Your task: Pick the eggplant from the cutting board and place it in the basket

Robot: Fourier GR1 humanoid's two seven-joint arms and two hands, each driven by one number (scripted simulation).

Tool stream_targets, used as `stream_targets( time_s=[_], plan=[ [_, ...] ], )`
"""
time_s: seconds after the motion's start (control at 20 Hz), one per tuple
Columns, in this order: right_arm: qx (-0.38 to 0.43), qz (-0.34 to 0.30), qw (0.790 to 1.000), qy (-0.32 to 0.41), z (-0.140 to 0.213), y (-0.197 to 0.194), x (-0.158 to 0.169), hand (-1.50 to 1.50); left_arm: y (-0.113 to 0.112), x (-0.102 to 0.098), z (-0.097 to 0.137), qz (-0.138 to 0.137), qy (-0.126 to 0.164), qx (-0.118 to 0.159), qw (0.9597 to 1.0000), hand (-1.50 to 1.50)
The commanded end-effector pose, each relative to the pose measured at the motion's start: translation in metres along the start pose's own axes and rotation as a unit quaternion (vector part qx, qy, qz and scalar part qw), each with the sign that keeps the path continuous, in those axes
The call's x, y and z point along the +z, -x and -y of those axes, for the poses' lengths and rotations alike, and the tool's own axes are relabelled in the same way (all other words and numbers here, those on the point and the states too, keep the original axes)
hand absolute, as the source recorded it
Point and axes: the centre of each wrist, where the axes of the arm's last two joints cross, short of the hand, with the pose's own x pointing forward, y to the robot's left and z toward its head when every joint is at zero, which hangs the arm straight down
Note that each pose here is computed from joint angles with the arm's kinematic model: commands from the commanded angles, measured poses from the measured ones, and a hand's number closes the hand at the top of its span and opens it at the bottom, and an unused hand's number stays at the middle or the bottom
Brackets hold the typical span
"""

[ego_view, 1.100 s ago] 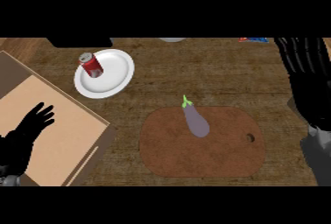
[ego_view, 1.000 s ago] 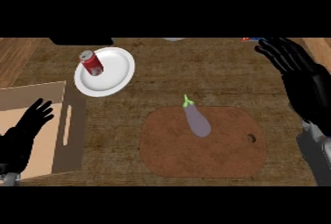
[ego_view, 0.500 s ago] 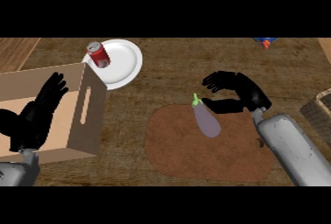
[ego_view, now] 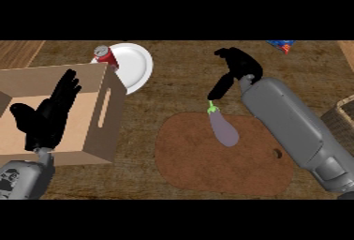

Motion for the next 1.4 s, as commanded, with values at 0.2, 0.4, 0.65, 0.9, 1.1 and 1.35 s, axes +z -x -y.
stream_targets(
  time_s=[0.2,0.4,0.65,0.9,1.1,1.35],
  plan=[
    [0.177,-0.126,0.954,-0.208,0.043,-0.038,-0.011,-1.50,-0.007,-0.011,0.003,0.003,-0.005,0.010,0.9999,0.00],
    [0.194,-0.139,0.930,-0.281,0.056,-0.065,-0.011,-1.50,-0.004,-0.012,0.004,0.001,0.000,0.004,1.0000,0.00],
    [0.185,-0.160,0.918,-0.312,0.059,-0.081,-0.015,-1.50,0.014,-0.002,0.010,-0.008,-0.007,0.007,0.9999,0.00],
    [0.154,-0.149,0.931,-0.296,0.052,-0.074,-0.022,-1.50,0.004,-0.003,-0.013,-0.013,-0.029,-0.001,0.9995,0.00],
    [0.128,-0.145,0.937,-0.292,0.031,-0.073,-0.026,-1.50,0.010,-0.007,-0.018,-0.013,-0.028,0.006,0.9995,0.00],
    [0.126,-0.127,0.938,-0.297,-0.004,-0.064,-0.031,-1.50,0.010,-0.012,-0.007,-0.008,-0.031,0.005,0.9995,0.00]
  ],
)
